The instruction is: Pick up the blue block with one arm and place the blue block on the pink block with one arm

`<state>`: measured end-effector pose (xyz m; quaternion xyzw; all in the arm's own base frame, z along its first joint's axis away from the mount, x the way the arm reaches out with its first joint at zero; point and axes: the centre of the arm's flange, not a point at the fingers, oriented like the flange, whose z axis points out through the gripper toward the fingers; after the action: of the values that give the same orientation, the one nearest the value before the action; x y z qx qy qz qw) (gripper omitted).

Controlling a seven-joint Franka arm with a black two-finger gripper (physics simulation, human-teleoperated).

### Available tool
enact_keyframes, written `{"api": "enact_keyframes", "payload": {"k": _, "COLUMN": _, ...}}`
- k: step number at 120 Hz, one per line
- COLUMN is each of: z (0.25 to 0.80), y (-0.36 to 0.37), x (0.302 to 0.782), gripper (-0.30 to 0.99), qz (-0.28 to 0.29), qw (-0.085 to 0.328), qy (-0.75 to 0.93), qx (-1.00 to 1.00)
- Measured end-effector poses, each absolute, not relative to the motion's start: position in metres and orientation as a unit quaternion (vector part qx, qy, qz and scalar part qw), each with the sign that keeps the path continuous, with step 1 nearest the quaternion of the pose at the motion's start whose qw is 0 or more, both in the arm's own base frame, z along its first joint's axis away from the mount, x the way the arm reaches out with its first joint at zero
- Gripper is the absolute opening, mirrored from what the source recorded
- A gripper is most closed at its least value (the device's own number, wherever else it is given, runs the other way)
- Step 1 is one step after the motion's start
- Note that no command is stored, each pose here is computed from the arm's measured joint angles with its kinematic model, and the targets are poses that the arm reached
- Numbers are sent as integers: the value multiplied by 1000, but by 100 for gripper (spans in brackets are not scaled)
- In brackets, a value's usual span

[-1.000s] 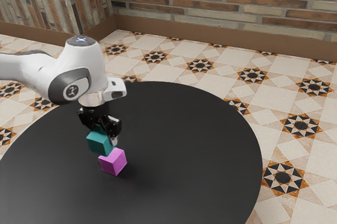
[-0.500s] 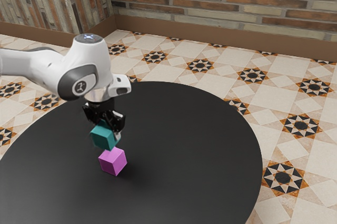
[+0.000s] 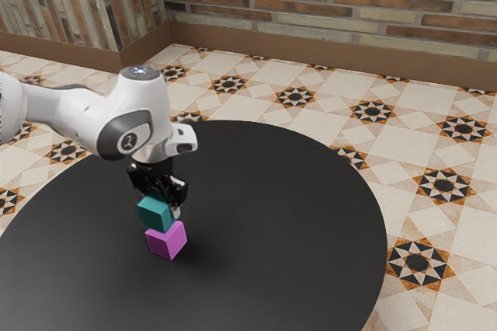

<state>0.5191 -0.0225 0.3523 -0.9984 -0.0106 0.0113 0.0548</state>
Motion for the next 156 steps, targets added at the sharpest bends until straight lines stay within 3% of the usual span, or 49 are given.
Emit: {"api": "enact_keyframes", "payload": {"k": 156, "z": 334, "y": -14, "x": 519, "gripper": 35, "qz": 11, "qw": 42, "qy": 19, "qx": -999}}
